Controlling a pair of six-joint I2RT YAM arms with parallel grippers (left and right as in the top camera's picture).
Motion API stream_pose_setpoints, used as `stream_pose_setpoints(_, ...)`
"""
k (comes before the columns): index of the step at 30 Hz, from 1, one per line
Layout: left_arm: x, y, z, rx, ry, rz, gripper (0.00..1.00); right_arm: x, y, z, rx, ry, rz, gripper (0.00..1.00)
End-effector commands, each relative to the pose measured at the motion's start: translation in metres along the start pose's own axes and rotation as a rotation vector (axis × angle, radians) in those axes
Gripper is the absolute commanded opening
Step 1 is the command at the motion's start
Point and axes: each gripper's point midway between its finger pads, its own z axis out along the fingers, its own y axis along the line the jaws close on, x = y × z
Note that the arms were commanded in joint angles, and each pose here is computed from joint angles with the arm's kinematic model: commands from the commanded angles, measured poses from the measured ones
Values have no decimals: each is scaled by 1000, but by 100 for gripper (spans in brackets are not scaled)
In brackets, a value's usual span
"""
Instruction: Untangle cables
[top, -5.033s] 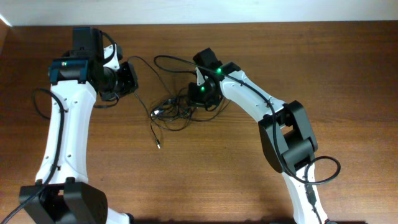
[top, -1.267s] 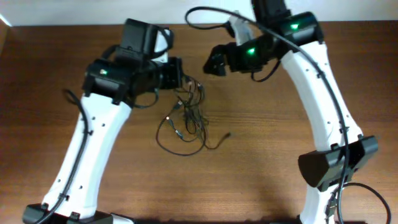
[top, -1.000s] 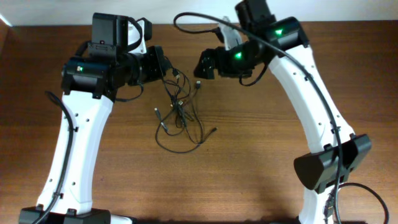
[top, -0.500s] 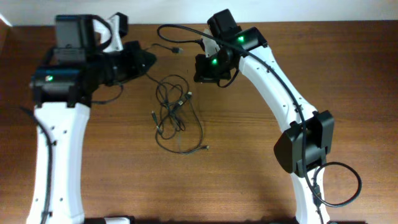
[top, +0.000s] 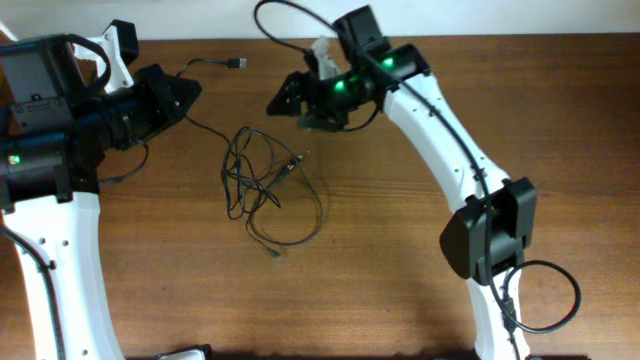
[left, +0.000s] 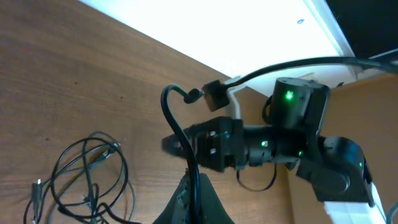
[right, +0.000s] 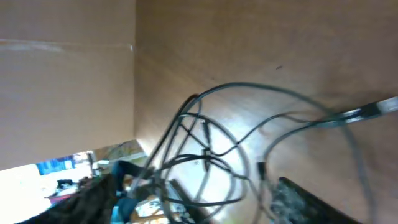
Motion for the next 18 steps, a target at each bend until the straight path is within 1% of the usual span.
stream_pose_setpoints(1, -1, -11, -8, 27, -15, 11, 0, 14, 3, 25, -7, 58, 107, 73)
stream_pose_setpoints(3, -1, -11, -8, 25, -16, 11, 0, 22, 14, 38, -73, 112, 111, 72)
stream_pose_setpoints(5, -1, -11, -8, 24, -15, 9, 0, 26, 29, 47, -120, 134, 108, 71)
stream_pose_setpoints(8, -1, -10, -8, 24, -14, 9, 0, 36, 37, 58, -126, 161, 112, 64)
stream_pose_setpoints(9, -1, -10, -8, 24, -14, 9, 0, 40, 36, 64, -122, 175, 121, 56)
stream_pose_setpoints(10, -1, -10, -8, 24, -14, 9, 0, 43, 35, 69, -118, 185, 134, 51)
stream_pose_setpoints(13, -1, -10, -8, 24, -14, 9, 0, 44, 35, 74, -117, 192, 144, 43)
stream_pose_setpoints(14, -1, -10, -8, 24, -14, 9, 0, 44, 35, 74, -116, 192, 148, 39)
stream_pose_setpoints(16, 0, -10, -8, 24, -11, 7, 0, 51, 28, 78, -96, 215, 170, 24)
stream_pose_setpoints(17, 1, -10, -8, 22, -9, 5, 0, 52, 25, 80, -93, 217, 141, 11)
stream_pose_setpoints(18, 1, -9, -8, 21, -7, 2, 0, 50, 22, 80, -82, 206, 100, 4)
